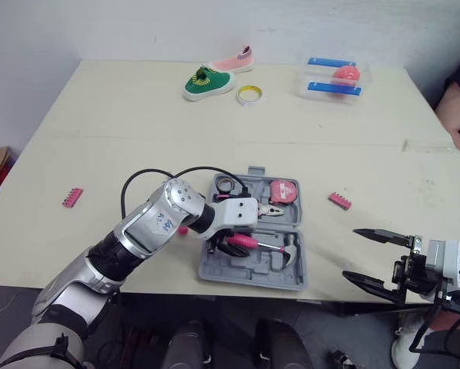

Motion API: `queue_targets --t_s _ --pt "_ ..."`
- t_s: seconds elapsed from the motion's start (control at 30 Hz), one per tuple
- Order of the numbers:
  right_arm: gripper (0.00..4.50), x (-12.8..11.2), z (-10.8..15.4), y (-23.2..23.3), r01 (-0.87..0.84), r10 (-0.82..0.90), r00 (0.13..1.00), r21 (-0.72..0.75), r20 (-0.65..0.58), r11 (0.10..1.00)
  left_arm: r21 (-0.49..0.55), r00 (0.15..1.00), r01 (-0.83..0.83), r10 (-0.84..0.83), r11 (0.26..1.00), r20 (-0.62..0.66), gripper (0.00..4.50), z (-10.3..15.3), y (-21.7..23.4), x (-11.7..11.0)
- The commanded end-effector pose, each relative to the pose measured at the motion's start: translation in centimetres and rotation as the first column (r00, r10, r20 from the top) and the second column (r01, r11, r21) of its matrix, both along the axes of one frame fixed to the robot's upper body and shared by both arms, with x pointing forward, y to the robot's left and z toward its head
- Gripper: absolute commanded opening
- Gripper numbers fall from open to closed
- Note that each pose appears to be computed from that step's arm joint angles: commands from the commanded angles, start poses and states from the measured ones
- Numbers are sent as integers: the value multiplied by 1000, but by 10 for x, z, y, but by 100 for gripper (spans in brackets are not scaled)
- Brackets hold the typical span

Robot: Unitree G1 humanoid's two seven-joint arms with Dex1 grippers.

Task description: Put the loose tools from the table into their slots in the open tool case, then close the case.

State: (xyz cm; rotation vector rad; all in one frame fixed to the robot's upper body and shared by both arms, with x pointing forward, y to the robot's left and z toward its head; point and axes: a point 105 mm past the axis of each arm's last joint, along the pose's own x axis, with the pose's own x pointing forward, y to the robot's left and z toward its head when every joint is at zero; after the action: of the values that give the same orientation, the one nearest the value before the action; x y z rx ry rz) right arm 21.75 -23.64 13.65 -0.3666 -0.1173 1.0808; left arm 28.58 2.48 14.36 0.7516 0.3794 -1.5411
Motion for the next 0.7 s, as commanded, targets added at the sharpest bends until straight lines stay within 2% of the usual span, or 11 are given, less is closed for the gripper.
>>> queue_targets --t_s 0.03,0.1,0.23,0.33,0.37,0.5,0.57,0.7 --pt "450 0 8 2 -9 9 999 6 46 1000 -128 996 91 -88 988 30 367 35 -3 -13" --pt "450 0 8 3 -13 13 999 4 45 1000 -204 992 123 -118 971 34 367 42 -2 -17" --pt "450 1 9 4 -15 15 999 4 45 1000 -361 993 100 -70 927 96 367 45 -1 -8" --pt "450 3 9 6 -16 16 999 6 43 1000 -475 998 61 -41 878 52 277 37 1 -9" --pt "450 3 10 6 -17 17 999 5 42 1000 -489 999 36 -30 871 20 228 30 1 -10" --pt "450 5 11 7 -15 14 999 6 42 1000 -456 998 -63 49 888 -42 41 0 2 -7" --pt "450 5 11 7 -12 12 999 5 42 1000 -435 996 -85 66 896 -58 4 -9 3 -7" --pt "450 7 13 8 -8 8 999 9 49 1000 -378 991 -134 124 916 -50 4 -29 11 2"
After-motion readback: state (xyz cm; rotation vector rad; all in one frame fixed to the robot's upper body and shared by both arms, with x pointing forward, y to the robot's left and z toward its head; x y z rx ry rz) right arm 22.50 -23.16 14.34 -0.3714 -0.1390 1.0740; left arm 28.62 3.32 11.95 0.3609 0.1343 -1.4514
